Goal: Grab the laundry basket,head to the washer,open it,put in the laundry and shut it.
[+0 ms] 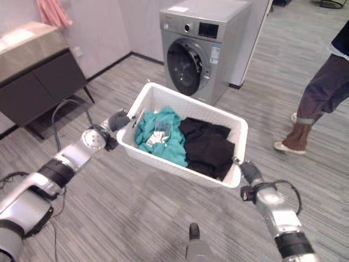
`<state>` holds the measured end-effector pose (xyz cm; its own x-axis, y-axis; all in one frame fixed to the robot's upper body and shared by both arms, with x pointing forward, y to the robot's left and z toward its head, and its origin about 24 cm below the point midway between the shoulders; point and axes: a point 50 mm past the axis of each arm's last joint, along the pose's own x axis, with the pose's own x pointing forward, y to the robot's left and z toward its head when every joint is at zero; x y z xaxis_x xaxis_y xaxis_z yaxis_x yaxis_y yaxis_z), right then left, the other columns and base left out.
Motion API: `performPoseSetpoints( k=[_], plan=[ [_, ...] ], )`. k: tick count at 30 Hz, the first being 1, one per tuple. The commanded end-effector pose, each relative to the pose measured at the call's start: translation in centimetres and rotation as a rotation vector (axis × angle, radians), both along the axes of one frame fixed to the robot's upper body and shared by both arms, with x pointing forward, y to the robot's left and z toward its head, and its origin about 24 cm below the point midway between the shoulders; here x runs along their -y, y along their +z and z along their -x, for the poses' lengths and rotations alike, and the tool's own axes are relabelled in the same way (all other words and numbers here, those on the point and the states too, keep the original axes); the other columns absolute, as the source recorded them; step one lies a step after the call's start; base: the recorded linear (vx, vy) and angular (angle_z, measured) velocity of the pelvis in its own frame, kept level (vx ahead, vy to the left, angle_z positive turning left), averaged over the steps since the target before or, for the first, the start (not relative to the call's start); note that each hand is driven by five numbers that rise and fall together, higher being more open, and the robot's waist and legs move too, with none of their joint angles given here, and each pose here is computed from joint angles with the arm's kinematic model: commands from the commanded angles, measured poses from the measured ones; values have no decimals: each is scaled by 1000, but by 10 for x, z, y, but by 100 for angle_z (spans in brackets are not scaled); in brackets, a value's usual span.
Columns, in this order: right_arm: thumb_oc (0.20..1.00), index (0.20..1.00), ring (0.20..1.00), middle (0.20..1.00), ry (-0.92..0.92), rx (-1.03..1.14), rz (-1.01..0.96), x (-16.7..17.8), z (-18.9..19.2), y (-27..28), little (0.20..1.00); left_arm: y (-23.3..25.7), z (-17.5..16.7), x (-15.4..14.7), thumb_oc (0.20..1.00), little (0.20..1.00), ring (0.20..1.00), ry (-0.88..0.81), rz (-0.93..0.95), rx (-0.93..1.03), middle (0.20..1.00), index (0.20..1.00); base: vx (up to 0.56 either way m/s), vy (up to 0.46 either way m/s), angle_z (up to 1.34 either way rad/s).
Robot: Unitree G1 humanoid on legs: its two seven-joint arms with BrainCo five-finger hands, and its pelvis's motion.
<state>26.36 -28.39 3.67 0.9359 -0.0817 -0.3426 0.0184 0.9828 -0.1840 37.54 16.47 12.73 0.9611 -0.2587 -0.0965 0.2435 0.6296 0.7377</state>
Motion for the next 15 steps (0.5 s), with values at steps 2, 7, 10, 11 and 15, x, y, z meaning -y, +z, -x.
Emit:
performPoseSetpoints(
  k=[2,7,10,11,15],
  plan=[
    [200,200,200,200,58,266,-92,-10,-12,48,200,68,-1,11,200,200,200,-97,137,228,200,200,214,-519,-13],
    [200,200,200,200,20,251,-77,-4,-2,42,200,69,-2,30,200,200,200,-136,170,224,200,200,187,-223,38],
    [200,200,200,200,30,256,-68,-7,-1,39,200,63,-2,36,200,200,200,-153,159,219,200,200,306,-9,-7],
    [200,200,200,200,29,257,-67,-7,-1,39,200,63,-2,36,200,200,200,-153,159,219,200,200,333,28,12],
    [200,200,200,200,48,271,-88,-17,-9,38,200,62,-2,35,200,200,200,-160,148,205,200,200,407,15,-24]
  ],
)
